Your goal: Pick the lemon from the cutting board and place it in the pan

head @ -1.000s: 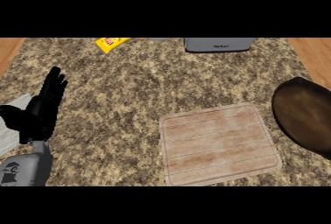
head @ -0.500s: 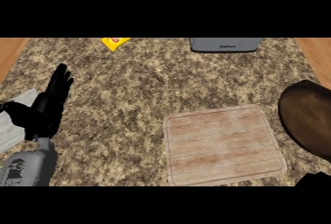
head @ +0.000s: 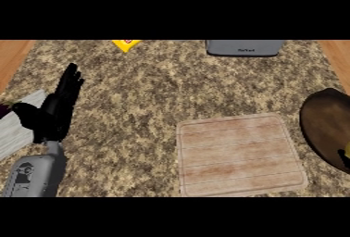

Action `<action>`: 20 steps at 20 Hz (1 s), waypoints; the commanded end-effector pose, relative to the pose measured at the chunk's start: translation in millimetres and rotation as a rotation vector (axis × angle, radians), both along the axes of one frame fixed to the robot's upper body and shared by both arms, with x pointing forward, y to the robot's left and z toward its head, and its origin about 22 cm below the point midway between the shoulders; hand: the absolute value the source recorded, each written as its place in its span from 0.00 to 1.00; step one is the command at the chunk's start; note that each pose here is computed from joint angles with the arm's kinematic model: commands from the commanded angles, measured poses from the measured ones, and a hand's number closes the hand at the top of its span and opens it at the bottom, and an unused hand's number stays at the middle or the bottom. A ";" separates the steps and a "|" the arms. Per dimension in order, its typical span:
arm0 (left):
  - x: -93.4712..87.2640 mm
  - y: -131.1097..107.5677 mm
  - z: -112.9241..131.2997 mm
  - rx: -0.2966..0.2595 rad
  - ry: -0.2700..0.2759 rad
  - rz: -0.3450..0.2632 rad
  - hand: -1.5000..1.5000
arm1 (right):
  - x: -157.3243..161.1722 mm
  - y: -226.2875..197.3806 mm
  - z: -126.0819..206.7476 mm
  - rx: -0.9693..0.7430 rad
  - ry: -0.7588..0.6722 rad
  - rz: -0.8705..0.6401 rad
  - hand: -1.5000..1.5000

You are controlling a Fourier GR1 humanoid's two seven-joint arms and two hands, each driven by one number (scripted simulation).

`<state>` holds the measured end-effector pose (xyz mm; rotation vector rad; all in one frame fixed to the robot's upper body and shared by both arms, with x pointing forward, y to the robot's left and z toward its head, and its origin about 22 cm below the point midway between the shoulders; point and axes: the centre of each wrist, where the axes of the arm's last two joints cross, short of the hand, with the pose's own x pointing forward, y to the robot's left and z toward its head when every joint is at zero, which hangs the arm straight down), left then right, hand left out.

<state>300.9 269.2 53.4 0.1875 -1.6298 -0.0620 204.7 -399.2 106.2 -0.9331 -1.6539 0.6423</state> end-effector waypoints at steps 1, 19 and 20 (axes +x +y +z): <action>0.5 -3.4 1.0 0.007 -0.015 -0.009 0.50 | 28.6 -43.5 -19.8 -0.095 -0.030 -0.084 1.00; 7.3 -17.9 -2.9 -0.012 -0.015 -0.038 0.50 | 94.9 -76.0 -106.7 0.193 0.336 -0.001 0.00; 12.8 -14.3 -0.4 -0.022 -0.015 -0.039 0.50 | 102.7 -90.4 -80.6 0.199 0.342 0.025 0.00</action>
